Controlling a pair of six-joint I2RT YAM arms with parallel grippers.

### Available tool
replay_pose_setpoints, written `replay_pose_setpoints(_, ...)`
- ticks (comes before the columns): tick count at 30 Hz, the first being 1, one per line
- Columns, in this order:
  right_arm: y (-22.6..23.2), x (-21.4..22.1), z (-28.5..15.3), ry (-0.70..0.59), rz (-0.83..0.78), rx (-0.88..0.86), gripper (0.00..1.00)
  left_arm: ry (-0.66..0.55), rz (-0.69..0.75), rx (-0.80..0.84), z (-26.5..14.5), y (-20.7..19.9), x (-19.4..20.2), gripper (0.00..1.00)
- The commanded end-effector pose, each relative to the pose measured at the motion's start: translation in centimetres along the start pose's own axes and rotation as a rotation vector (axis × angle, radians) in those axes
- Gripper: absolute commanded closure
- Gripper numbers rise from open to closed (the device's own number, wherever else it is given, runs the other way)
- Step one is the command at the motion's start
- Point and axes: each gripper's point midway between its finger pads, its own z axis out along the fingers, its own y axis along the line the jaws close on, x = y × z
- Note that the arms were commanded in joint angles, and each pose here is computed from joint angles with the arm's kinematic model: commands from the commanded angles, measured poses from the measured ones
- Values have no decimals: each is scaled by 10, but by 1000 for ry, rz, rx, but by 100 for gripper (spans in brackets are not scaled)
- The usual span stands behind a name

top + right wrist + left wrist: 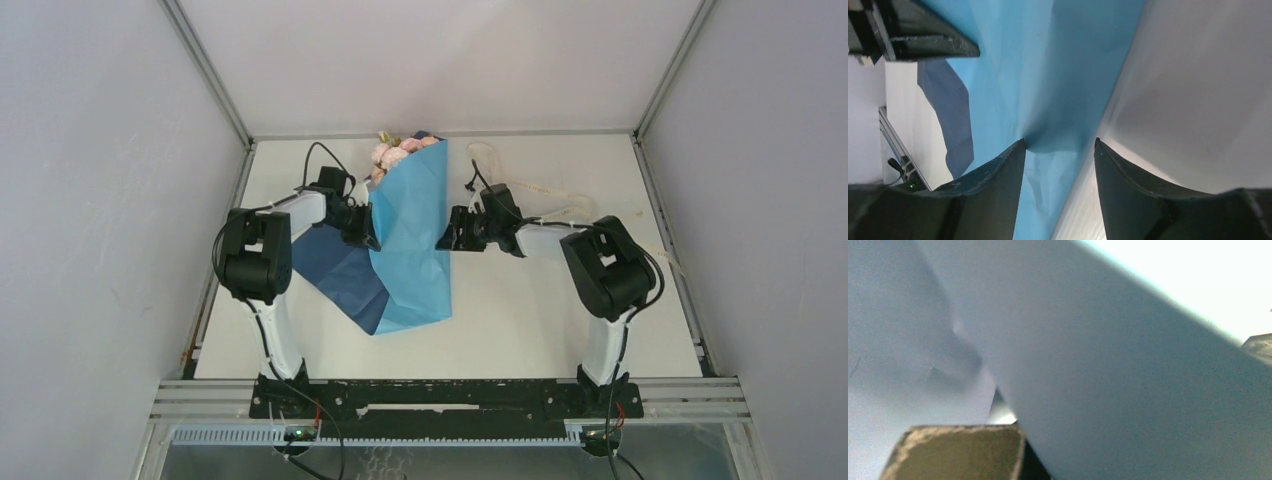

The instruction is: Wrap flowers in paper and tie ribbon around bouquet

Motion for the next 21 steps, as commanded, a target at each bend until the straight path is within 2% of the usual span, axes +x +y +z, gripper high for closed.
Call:
replay_pose_setpoints(1, 5, -27, 11, -45, 62, -92, 41, 10, 42, -31, -5, 4, 6, 100)
replay_pose_setpoints(3, 2, -32, 11, -52, 91, -114, 46, 17, 39, -45, -4, 7, 8, 100)
replay_pose_setpoints(8, 3, -30, 10, -32, 126, -154, 70, 26, 43, -54, -6, 8, 7, 100)
replay_pose_setpoints(12, 1, -29, 7, -34, 133, -157, 100, 27, 59, -119, -9, 16, 2, 100)
replay_pose_setpoints(15, -5, -29, 4, -52, 158, -150, 100, 28, 113, -171, -8, 23, -4, 100)
replay_pose_setpoints(21, -31, -24, -20, -107, 216, -113, 100, 71, 149, -121, 5, 3, -10, 100)
